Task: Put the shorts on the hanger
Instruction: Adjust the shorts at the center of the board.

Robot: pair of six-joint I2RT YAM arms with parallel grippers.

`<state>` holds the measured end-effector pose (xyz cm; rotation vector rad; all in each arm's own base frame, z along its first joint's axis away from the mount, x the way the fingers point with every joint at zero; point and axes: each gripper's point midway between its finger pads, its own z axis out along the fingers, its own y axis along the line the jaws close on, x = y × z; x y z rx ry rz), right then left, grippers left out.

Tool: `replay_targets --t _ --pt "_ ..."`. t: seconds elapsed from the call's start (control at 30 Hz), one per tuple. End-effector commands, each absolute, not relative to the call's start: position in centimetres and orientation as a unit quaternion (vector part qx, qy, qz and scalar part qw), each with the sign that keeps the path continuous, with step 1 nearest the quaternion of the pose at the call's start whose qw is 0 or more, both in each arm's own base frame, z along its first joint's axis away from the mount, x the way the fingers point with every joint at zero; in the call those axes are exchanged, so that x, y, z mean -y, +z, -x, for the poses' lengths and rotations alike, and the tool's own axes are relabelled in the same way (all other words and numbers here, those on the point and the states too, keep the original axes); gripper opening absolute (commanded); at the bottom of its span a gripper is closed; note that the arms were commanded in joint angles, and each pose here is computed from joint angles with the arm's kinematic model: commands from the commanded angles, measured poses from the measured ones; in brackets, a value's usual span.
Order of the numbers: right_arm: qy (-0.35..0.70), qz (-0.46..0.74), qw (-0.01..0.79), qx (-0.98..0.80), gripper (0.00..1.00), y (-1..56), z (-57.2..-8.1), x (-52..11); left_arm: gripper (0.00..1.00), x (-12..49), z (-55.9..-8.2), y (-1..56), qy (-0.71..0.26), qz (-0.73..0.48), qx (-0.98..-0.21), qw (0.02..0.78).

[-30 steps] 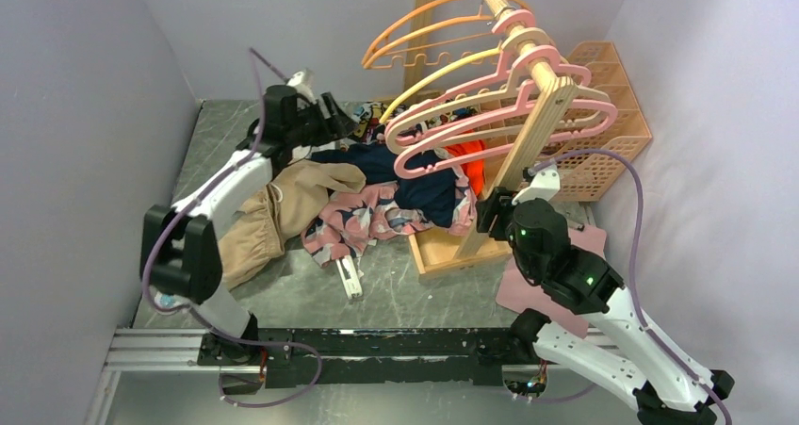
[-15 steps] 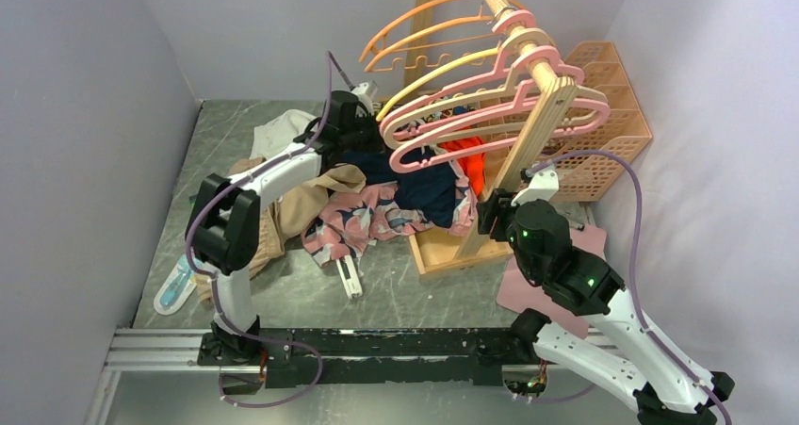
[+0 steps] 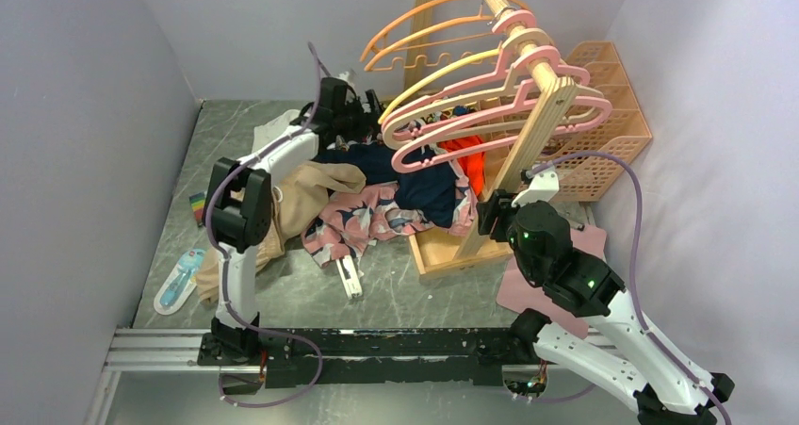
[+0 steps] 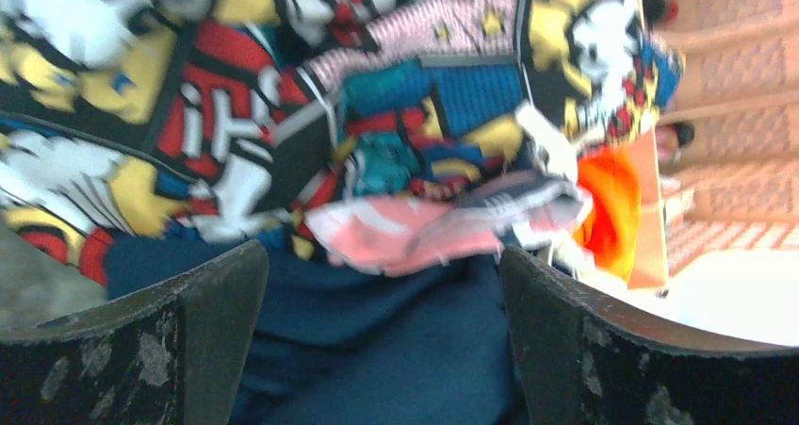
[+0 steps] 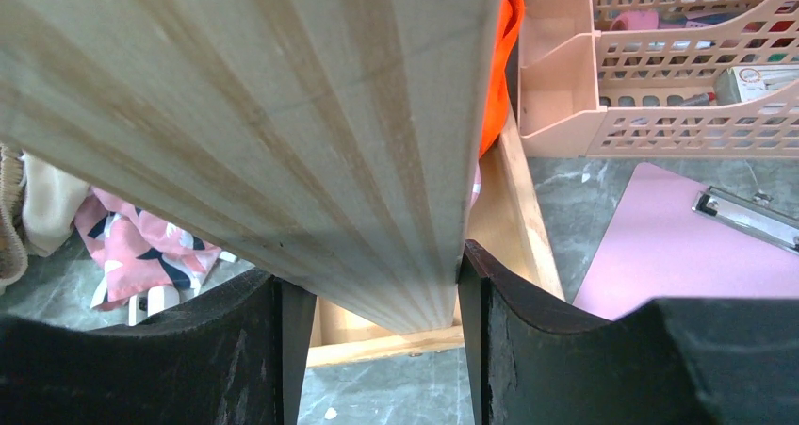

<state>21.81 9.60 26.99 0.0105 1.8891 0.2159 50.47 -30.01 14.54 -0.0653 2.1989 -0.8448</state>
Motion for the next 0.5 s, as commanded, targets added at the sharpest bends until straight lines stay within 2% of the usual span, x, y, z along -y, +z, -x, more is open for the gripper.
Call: replay_targets --t 0.0,0.17,0.23,0.47 --pt "0.05 -0.014 0.582 -0.812 0.54 26.9 -21.2 -7.3 0.96 29.1 -53.8 15.9 -0.326 0.071 -0.859 0.387" --pt "0.047 -0.012 0.577 -0.815 0.55 26.8 -21.2 -7.3 0.96 29.5 -55.4 13.1 -0.291 0.078 -0.887 0.351" --pt "0.047 -0.011 0.574 -0.817 0.55 26.6 -21.2 -7.4 0.99 29.8 -56.0 12.1 -0.276 0.071 -0.893 0.349" --pt "0.063 -0.012 0.569 -0.82 0.58 25.9 -21.1 -8.0 0.99 31.4 -55.6 9.2 -0.231 0.046 -0.91 0.342"
